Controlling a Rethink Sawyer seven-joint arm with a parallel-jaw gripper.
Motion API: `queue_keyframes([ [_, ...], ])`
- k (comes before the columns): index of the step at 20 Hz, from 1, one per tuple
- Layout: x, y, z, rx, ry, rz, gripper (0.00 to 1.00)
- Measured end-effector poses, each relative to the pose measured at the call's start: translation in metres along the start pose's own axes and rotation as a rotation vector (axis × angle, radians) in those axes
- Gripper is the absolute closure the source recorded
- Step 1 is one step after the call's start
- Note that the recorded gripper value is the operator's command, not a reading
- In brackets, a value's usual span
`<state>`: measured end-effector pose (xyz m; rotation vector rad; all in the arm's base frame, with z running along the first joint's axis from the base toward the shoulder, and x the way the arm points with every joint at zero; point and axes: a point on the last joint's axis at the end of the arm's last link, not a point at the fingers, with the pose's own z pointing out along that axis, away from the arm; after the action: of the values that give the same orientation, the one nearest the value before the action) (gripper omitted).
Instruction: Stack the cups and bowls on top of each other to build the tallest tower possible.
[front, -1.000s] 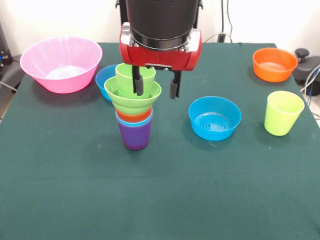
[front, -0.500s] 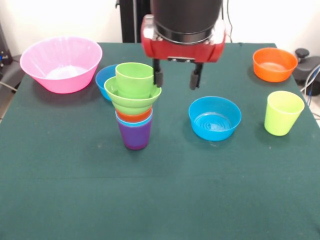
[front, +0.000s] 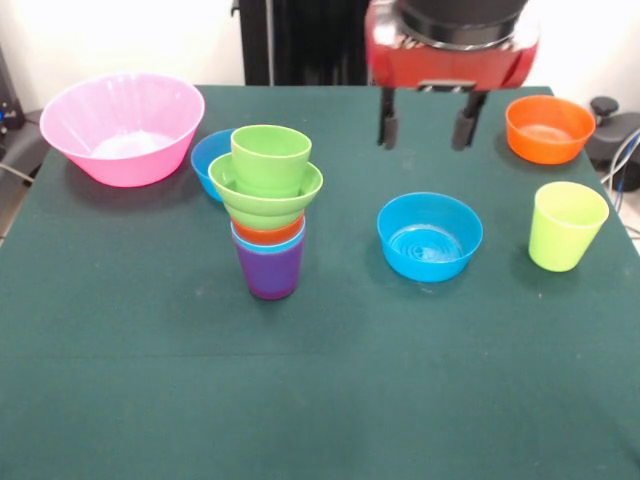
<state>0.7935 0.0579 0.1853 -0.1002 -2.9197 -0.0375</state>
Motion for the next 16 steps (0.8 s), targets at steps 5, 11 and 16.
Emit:
queue_keyframes([
  [5,0.020,0.025,0.001,0.002,-0.031,-0.011,0.00],
  [11,0.042,0.047,0.023,0.024,-0.085,0.006,0.00],
  [16,0.057,0.061,0.053,0.040,-0.113,0.035,0.00],
])
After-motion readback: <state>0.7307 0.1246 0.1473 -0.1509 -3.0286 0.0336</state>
